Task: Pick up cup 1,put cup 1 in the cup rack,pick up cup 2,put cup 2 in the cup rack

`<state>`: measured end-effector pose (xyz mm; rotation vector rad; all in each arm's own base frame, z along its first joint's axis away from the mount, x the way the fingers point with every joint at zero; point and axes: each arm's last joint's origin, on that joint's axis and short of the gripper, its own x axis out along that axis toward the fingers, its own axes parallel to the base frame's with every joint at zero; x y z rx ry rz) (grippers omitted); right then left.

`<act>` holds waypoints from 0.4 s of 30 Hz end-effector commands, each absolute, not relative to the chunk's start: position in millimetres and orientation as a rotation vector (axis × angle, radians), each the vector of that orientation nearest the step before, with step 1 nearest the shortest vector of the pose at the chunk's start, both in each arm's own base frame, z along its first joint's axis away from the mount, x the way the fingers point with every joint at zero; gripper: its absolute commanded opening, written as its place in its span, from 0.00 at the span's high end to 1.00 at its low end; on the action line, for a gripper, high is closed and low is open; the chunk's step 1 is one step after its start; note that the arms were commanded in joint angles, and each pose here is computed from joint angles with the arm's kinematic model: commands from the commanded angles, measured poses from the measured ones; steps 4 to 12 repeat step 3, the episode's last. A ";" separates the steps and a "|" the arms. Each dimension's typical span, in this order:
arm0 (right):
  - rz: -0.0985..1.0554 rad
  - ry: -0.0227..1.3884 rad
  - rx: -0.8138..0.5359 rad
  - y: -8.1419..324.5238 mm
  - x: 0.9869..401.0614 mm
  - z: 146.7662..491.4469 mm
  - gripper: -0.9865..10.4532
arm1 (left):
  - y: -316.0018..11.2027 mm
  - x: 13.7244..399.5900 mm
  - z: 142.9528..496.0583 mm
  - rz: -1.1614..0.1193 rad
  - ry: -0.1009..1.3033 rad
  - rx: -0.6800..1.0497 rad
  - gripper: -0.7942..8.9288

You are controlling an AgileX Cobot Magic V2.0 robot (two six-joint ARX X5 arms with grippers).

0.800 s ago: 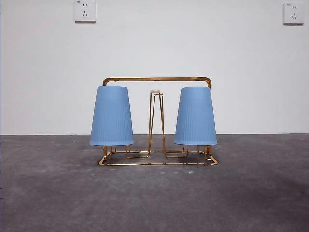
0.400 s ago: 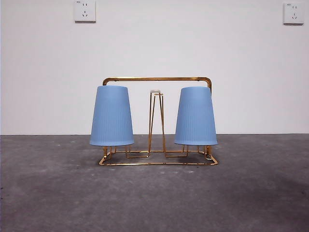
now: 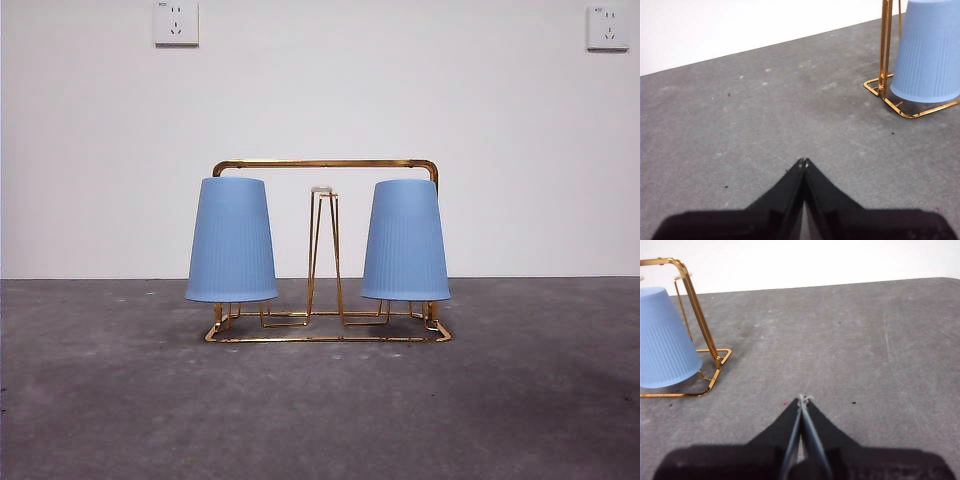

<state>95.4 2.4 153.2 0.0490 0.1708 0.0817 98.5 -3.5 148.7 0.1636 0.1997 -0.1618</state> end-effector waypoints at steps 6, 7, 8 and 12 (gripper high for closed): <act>0.080 0.175 0.060 2.4 95.8 150.7 0.91 | -3.4 98.8 145.8 -0.164 0.206 0.157 0.92; 0.080 0.175 0.060 2.4 95.8 150.7 0.91 | -3.4 98.8 145.8 -0.164 0.206 0.157 0.92; 0.080 0.175 0.060 2.4 95.8 150.7 0.91 | -3.4 98.8 145.8 -0.164 0.206 0.157 0.92; 0.080 0.175 0.060 2.4 95.8 150.7 0.91 | -3.4 98.8 145.8 -0.164 0.206 0.157 0.92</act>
